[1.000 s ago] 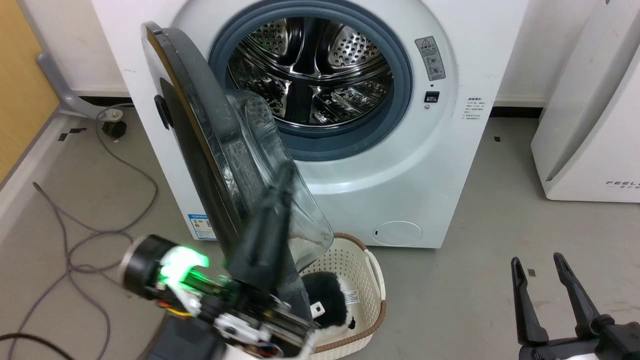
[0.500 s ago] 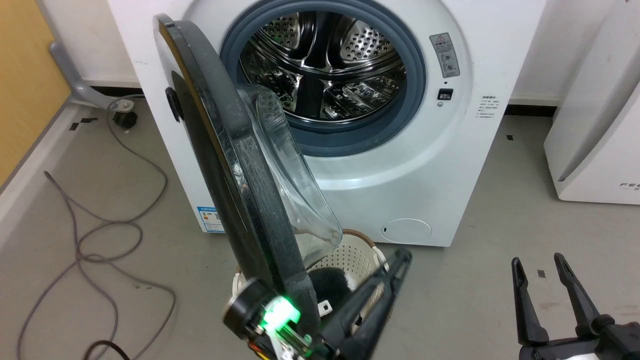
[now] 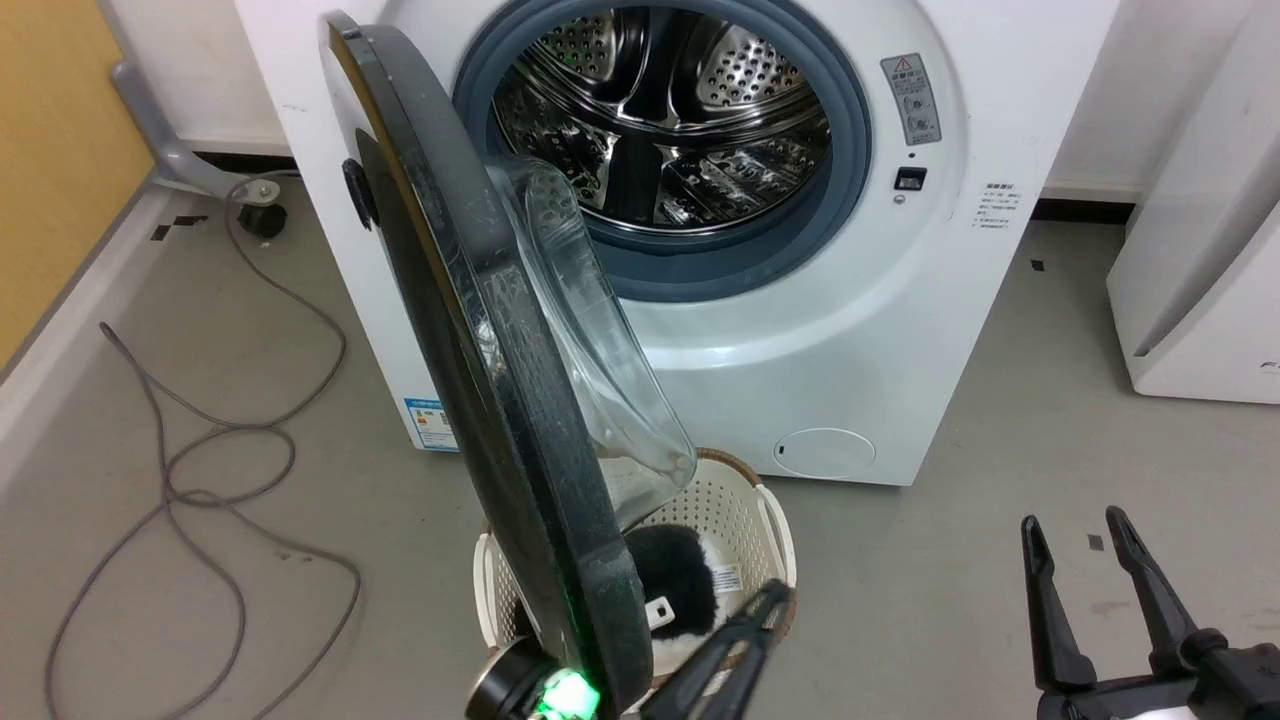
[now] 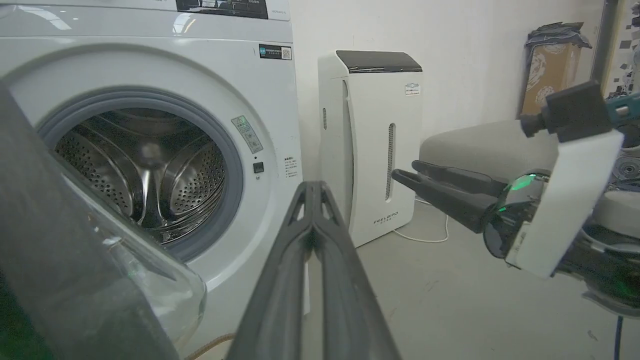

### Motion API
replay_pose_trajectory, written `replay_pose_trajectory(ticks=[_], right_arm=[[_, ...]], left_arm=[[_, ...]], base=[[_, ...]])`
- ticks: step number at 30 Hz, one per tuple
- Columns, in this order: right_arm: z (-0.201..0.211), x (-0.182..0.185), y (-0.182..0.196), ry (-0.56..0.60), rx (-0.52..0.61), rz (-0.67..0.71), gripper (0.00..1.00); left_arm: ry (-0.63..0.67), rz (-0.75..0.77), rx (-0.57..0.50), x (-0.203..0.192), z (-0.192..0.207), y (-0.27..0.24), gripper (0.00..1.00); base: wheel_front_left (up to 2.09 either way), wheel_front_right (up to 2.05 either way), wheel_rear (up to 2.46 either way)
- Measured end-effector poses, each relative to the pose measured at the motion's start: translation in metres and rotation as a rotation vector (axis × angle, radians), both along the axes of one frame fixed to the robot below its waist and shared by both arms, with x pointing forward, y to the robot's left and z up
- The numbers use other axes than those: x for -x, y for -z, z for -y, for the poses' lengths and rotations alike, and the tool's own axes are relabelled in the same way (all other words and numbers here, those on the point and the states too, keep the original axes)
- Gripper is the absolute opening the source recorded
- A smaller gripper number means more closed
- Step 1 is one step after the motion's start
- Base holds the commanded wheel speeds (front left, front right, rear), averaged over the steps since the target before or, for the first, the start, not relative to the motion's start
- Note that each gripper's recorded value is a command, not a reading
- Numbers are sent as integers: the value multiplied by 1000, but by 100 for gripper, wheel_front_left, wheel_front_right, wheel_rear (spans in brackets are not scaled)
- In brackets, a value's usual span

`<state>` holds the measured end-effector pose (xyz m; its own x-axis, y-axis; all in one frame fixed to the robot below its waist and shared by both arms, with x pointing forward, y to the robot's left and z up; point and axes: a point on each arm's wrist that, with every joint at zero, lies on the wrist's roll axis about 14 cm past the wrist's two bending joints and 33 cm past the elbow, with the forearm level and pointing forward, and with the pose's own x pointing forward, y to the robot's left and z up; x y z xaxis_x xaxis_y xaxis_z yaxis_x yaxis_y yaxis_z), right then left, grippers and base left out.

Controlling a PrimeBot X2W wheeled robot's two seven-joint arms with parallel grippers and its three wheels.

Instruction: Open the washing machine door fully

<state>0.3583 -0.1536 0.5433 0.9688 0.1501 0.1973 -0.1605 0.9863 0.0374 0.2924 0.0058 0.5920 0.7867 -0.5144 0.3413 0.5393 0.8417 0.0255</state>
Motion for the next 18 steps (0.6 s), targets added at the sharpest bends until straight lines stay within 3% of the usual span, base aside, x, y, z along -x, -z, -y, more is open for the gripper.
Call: replay_pose_trajectory(ticks=[18], right_arm=[[-13,-10,9,-39,3,-25,100]], left_arm=[[-203,-181,-42,-21,-50,57,0]], base=[[0,0,0]])
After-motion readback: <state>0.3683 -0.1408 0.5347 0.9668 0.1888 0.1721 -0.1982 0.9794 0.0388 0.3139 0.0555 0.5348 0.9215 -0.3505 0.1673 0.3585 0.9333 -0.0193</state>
